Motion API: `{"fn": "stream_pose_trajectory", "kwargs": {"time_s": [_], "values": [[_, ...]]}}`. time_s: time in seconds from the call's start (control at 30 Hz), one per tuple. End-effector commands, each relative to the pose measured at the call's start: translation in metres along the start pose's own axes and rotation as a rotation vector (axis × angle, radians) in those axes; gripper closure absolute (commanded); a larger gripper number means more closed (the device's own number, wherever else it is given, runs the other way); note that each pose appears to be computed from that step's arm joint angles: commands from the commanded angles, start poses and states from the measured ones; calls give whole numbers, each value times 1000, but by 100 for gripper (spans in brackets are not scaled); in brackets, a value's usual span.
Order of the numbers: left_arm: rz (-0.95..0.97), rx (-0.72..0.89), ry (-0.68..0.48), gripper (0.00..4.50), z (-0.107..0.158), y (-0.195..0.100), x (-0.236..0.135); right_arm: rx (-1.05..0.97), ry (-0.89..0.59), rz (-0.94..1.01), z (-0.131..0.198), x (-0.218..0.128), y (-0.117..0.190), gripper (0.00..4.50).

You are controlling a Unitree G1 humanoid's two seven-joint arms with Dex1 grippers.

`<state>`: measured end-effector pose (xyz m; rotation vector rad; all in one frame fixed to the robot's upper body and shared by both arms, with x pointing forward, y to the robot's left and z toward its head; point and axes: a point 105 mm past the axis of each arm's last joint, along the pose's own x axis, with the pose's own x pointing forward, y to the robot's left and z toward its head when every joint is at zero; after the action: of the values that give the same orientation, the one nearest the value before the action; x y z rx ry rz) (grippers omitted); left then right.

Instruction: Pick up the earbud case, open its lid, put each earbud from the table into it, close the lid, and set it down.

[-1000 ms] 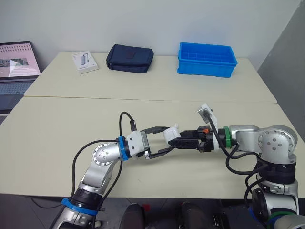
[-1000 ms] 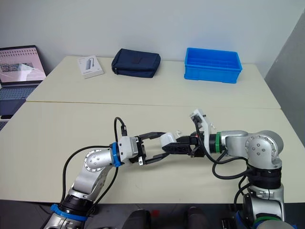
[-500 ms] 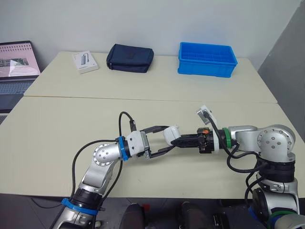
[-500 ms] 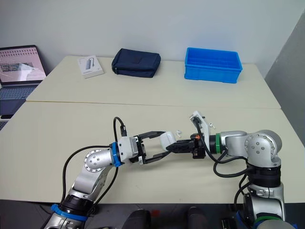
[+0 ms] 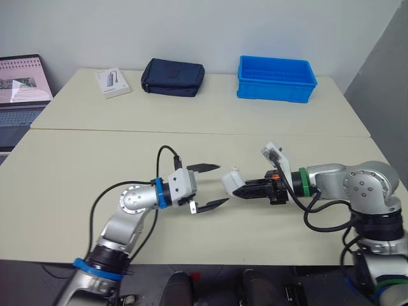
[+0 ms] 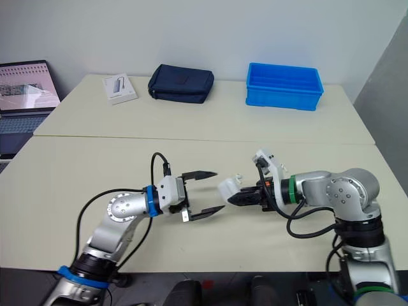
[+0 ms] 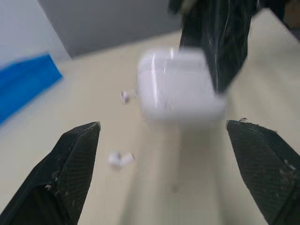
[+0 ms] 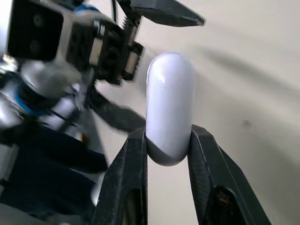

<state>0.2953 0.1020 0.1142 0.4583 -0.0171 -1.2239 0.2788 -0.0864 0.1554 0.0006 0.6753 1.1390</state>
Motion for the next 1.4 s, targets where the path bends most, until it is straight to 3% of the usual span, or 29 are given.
{"fn": "stream_pose_trajectory", "kwargs": {"time_s": [0.03,0.2,0.4,0.73,1.33,1.4], "values": [[-102,-170,73,0,-2,-13,-5,-258,59,7,2,5,9,374],[-159,-273,76,0,17,-19,-3,-528,169,-18,-7,9,7,374],[-194,-262,74,0,37,-21,7,-630,175,-2,-2,11,11,374],[-223,-229,68,0,39,-20,19,-683,170,39,16,11,21,374],[-284,-196,53,0,43,-21,21,-732,245,56,6,9,24,374],[-293,-179,52,41,43,-22,22,-734,249,60,5,9,24,374]]}}
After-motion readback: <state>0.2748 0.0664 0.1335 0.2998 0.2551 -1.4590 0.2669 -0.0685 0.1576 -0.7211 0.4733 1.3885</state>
